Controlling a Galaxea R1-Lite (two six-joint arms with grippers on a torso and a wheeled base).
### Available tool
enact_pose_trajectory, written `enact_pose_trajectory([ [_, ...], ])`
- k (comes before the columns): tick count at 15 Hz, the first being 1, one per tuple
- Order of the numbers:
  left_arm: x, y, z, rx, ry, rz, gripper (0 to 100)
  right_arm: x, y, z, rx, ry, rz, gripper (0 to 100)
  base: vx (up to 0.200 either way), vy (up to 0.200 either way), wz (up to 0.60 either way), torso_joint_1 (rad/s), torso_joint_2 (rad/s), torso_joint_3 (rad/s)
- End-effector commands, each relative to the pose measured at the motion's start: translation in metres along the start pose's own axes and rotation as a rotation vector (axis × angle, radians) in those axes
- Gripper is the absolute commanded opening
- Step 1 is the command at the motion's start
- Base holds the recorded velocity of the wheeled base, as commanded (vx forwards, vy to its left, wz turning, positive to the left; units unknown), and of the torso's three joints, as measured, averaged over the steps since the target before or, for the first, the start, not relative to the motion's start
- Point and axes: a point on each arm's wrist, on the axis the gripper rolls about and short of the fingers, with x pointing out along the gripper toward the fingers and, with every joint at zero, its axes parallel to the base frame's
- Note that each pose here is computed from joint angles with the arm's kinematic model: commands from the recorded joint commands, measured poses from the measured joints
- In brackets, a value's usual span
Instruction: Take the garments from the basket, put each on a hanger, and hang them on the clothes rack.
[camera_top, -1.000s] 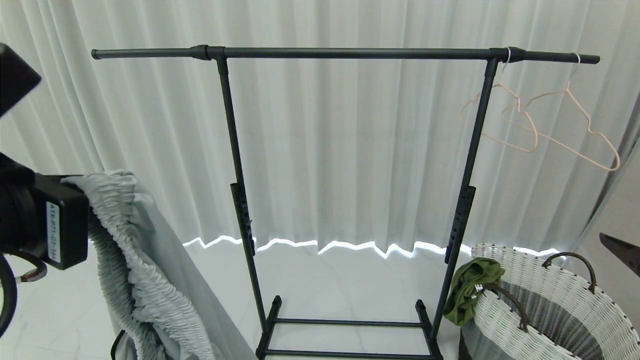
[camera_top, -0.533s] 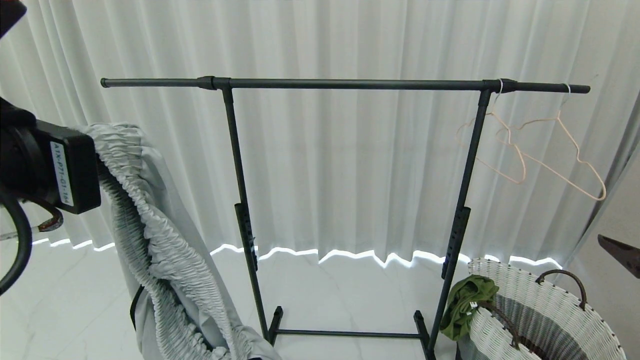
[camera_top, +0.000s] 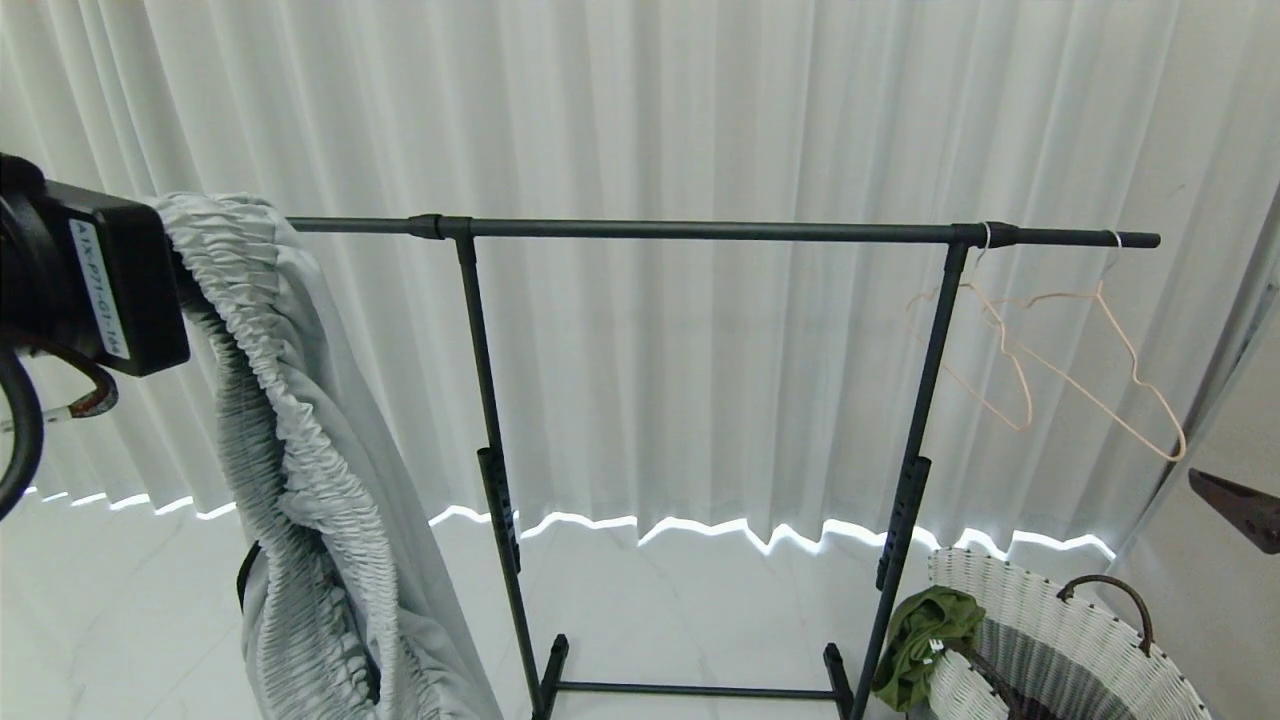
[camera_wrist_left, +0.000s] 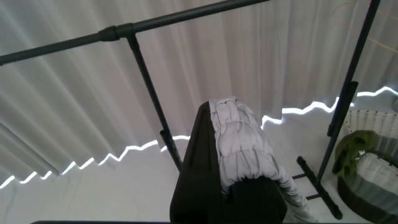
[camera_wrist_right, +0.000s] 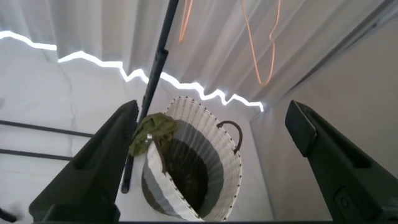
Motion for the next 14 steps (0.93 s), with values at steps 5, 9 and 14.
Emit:
enact_pose_trajectory([
  [5, 0.006, 0.0, 0.003, -0.013, -0.028, 0.014, 0, 0.015, 0.0, -0.009, 0.042, 0.054, -0.02, 100, 0.0, 0.0, 0.0, 0.106, -0.23, -0.127],
  [9, 0.004, 0.0, 0.001, -0.016, -0.029, -0.003, 0, 0.02, 0.001, -0.011, 0.063, 0.076, -0.008, 100, 0.0, 0.0, 0.0, 0.0, 0.0, 0.0],
  [14, 0.001, 0.001, -0.001, -0.016, -0.036, -0.029, 0, 0.019, 0.001, -0.013, 0.068, 0.08, 0.009, 100, 0.12, -0.08, 0.0, -0.001, 0.0, 0.001],
])
